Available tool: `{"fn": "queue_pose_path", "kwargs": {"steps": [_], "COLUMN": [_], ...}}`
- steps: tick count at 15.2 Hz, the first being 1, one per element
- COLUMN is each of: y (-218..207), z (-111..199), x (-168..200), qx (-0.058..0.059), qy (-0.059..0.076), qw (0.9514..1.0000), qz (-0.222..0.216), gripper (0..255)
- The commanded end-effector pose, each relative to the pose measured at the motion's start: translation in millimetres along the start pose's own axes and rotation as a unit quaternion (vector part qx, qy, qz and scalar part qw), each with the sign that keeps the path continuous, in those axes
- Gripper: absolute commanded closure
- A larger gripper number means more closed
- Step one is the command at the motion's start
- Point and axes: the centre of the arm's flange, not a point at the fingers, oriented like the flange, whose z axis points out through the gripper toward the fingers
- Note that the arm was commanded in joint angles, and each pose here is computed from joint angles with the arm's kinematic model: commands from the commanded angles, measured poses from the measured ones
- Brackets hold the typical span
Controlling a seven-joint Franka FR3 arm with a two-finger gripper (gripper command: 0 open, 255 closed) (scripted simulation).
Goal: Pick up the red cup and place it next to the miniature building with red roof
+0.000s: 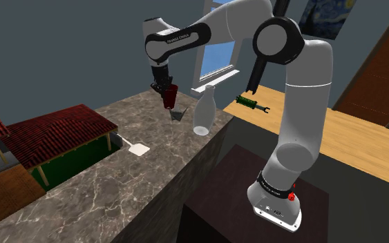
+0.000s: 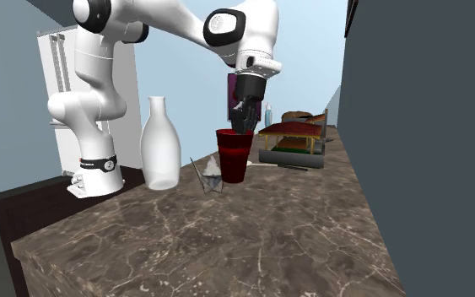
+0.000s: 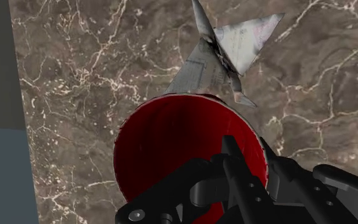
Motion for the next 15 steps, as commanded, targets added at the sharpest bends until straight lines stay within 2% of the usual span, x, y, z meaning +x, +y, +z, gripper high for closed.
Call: {"fn": "queue_pose_path", "kwargs": {"steps": [1,15], "y": [2,15], "z": [-12,-84], "x": [0,-7], "qx": [0.0,0.0], "qy": [0.0,0.0], "qw": [1.0,1.0], "qz": [0.0,0.0], "gripper": [255,255]}}
